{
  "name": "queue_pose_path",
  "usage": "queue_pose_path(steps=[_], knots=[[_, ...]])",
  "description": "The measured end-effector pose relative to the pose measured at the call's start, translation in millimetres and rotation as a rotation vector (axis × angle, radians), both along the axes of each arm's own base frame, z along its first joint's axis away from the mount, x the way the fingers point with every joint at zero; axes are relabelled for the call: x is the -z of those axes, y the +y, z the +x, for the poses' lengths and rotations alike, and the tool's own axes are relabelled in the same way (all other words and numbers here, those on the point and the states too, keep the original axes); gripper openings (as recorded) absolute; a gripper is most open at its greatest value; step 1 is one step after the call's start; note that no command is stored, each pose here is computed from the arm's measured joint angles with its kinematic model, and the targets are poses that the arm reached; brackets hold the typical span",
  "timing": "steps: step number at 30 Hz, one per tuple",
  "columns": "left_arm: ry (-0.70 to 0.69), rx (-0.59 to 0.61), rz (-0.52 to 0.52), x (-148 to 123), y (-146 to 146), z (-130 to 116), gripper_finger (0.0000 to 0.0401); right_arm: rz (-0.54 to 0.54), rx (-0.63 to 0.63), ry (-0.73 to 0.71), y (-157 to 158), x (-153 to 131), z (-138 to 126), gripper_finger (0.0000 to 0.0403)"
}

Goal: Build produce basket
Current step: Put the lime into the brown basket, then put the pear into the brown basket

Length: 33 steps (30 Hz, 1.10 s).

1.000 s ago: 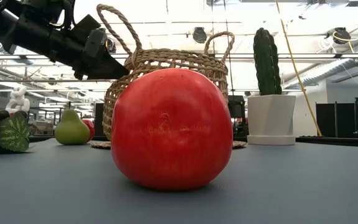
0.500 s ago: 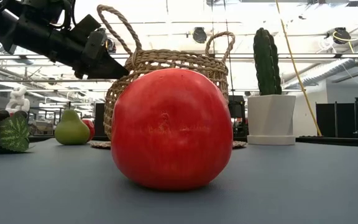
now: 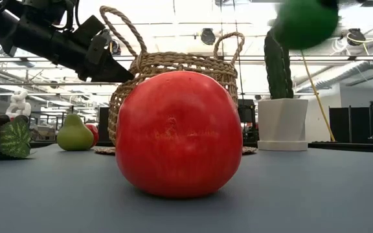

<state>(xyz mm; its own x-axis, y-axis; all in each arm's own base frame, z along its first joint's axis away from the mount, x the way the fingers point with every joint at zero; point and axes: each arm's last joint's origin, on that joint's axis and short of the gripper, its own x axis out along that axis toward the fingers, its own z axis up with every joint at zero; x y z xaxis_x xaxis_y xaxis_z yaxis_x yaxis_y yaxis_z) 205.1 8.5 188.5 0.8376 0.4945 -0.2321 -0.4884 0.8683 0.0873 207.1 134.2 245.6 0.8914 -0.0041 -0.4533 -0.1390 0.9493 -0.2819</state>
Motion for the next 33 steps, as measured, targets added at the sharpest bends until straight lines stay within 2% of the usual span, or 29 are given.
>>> queue_pose_path(steps=[3, 5, 7, 10, 14, 18, 25, 29, 33], knots=[[-0.003, -0.007, 0.002, 0, 2, 0, 0.0204, -0.153, -0.003, -0.181, -19, -22, 16, 0.0260], [-0.003, -0.016, 0.002, 0, 4, 0, 0.0204, -0.248, 0.053, -0.306, -37, -35, 31, 0.0260], [-0.003, -0.027, 0.002, 0, 6, 0, 0.0204, -0.278, 0.141, -0.438, -61, -46, 49, 0.0261], [-0.005, -0.039, -0.003, 0, 8, 0, 0.0205, -0.290, 0.238, -0.558, -96, -46, 72, 0.0263], [-0.009, -0.048, -0.009, 0, 9, -1, 0.0205, -0.318, 0.348, -0.585, -137, -32, 91, 0.0266], [0.016, -0.044, -0.002, 2, 9, -1, 0.0205, -0.298, 0.428, -0.532, -161, -15, 99, 0.0284], [0.035, -0.043, -0.001, 3, 9, -2, 0.0205, -0.298, 0.419, -0.476, -164, 1, 107, 0.0349], [0.039, -0.043, -0.001, 3, 9, -2, 0.0205, -0.290, 0.397, -0.483, -156, 1, 108, 0.0369], [0.035, -0.054, -0.024, 4, 10, -2, 0.0205, -0.160, 0.358, -0.559, -124, -14, 101, 0.0370]])
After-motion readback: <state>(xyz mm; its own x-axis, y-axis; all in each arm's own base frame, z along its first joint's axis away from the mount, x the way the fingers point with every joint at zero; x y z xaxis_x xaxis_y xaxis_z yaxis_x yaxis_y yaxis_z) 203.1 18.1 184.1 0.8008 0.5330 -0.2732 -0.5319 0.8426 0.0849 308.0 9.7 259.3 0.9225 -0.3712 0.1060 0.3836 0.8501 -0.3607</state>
